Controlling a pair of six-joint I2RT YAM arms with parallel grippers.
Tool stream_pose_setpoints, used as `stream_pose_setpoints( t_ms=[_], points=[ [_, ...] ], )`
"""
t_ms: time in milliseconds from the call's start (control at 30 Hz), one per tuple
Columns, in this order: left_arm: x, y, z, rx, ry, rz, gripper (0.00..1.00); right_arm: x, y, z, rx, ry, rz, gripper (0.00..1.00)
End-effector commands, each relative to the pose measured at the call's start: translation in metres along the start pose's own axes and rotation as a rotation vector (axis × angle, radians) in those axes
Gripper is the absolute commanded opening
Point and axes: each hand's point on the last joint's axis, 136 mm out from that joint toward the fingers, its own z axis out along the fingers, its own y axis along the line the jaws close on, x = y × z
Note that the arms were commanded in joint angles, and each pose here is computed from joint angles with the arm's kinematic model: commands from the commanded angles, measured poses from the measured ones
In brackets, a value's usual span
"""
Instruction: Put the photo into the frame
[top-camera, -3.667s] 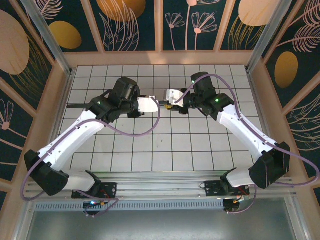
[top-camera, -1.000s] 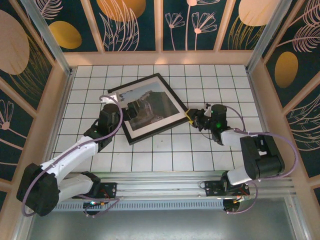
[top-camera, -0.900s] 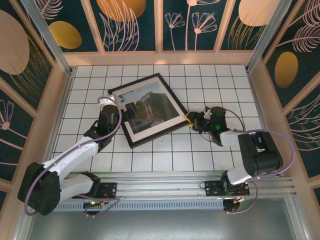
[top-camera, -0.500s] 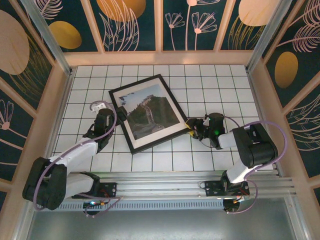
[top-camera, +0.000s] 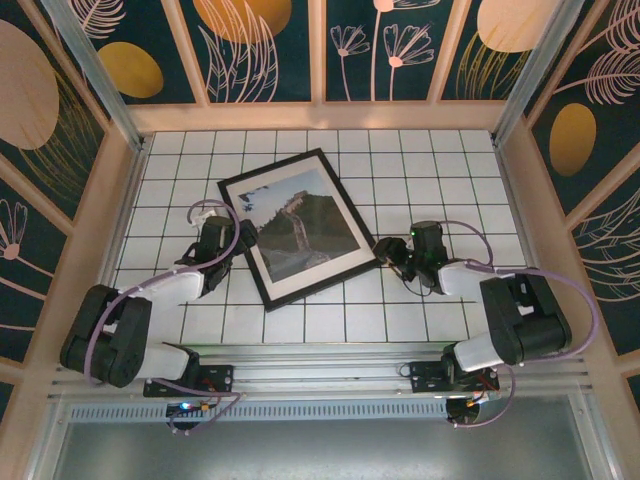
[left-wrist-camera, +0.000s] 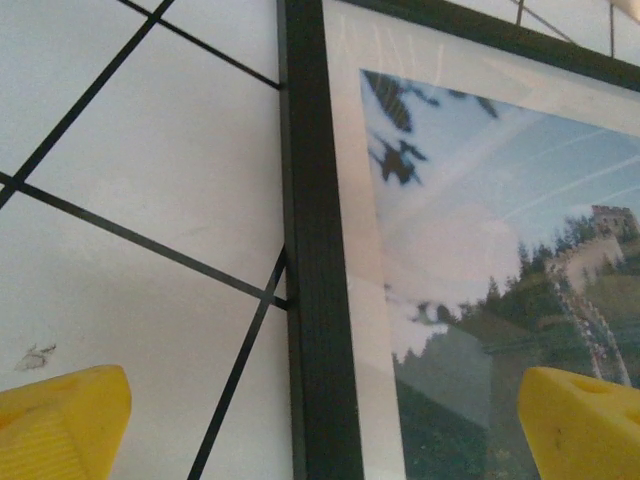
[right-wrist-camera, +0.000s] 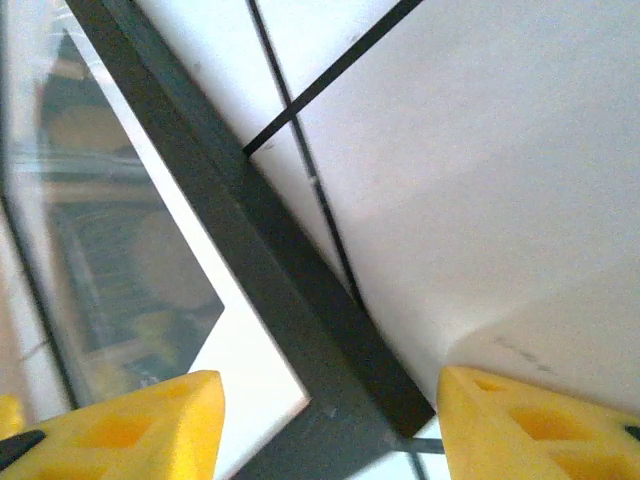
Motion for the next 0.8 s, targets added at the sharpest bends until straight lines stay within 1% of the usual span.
stream_pose_setpoints(
  t_ms=[0, 67, 133, 300, 433, 567, 667, 767],
  points=[
    [0.0, -0.003, 0.007, 0.009, 0.021, -0.024, 0.98, -0.03, 0.007, -0.016, 0.106, -0.127, -0.181, 0.64],
    [0.002, -0.007, 0.01, 0.026, 0.035, -0.026, 0.99, -0.041, 0.02, -0.019, 0.109, -0.17, -0.264, 0.67],
    [0.005, -0.013, 0.015, 0.048, 0.055, -0.031, 0.99, -0.048, 0.035, -0.014, 0.071, -0.179, -0.331, 0.71],
    [0.003, -0.029, 0.024, 0.092, 0.081, -0.017, 0.97, -0.051, 0.059, 0.013, -0.002, -0.102, -0.428, 0.73],
    [0.007, -0.031, 0.035, 0.083, 0.105, -0.012, 0.96, -0.043, 0.064, 0.037, -0.04, -0.016, -0.429, 0.73],
    [0.013, -0.04, 0.044, 0.118, 0.137, -0.021, 0.95, -0.03, 0.058, 0.053, -0.045, 0.05, -0.434, 0.72],
    [0.019, -0.054, 0.05, 0.183, 0.177, -0.015, 0.93, -0.017, 0.06, 0.053, -0.09, 0.088, -0.43, 0.7],
    [0.025, -0.076, 0.052, 0.285, 0.234, 0.001, 0.91, -0.006, 0.059, 0.044, -0.121, 0.107, -0.421, 0.67]
  ],
)
